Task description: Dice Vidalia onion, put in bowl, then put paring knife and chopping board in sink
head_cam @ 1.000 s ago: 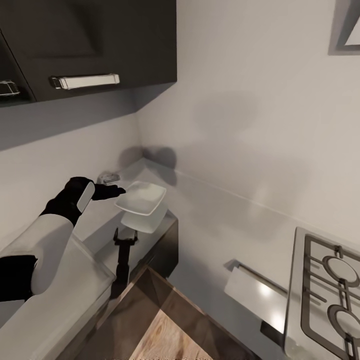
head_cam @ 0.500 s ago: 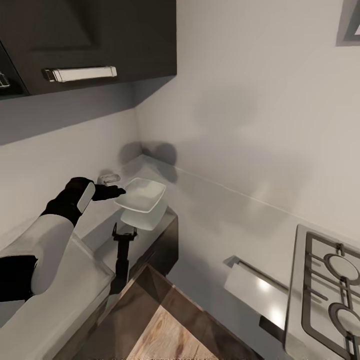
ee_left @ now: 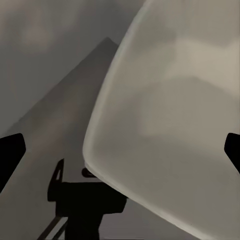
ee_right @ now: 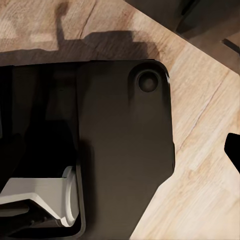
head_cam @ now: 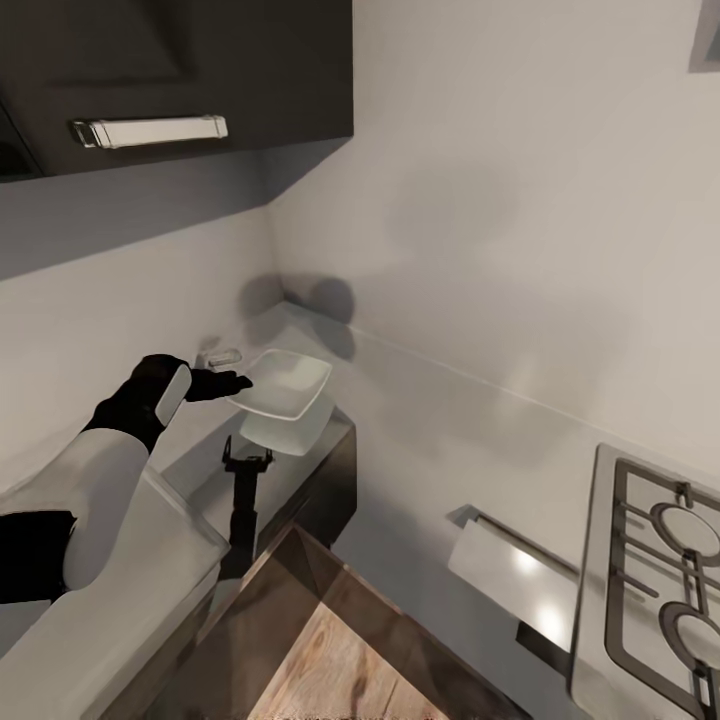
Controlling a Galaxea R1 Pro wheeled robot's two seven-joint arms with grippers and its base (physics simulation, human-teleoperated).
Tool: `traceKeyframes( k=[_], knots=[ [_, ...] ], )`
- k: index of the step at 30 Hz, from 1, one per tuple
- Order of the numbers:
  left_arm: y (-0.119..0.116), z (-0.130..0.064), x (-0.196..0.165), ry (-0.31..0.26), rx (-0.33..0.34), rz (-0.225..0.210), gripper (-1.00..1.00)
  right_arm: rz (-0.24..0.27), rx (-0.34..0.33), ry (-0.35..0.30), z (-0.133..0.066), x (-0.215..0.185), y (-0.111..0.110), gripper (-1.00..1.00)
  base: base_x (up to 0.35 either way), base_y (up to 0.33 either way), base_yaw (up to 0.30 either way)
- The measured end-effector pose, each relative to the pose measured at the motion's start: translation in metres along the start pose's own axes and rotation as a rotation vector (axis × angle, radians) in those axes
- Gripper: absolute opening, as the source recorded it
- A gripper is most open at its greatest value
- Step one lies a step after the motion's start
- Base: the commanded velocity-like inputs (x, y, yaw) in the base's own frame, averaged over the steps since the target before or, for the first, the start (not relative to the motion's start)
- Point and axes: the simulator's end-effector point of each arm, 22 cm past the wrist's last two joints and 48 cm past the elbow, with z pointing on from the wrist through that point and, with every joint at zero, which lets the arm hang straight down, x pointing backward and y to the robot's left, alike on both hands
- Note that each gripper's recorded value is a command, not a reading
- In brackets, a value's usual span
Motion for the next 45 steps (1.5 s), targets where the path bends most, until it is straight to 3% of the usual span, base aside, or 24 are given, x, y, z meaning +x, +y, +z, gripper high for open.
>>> traceKeyframes(
  k=[44, 45],
  knots=[
    [0.01, 0.042, 0.043, 0.08, -0.018, -0.003, 1.0, 0.001, 0.005, 0.071, -0.007, 0.023, -0.001, 1.0, 0.027, 0.0, 0.0],
    [0.011, 0.042, 0.044, 0.081, -0.019, -0.002, -1.0, 0.001, 0.005, 0.073, -0.008, 0.023, -0.002, 1.0, 0.0, 0.0, 0.0]
  ],
)
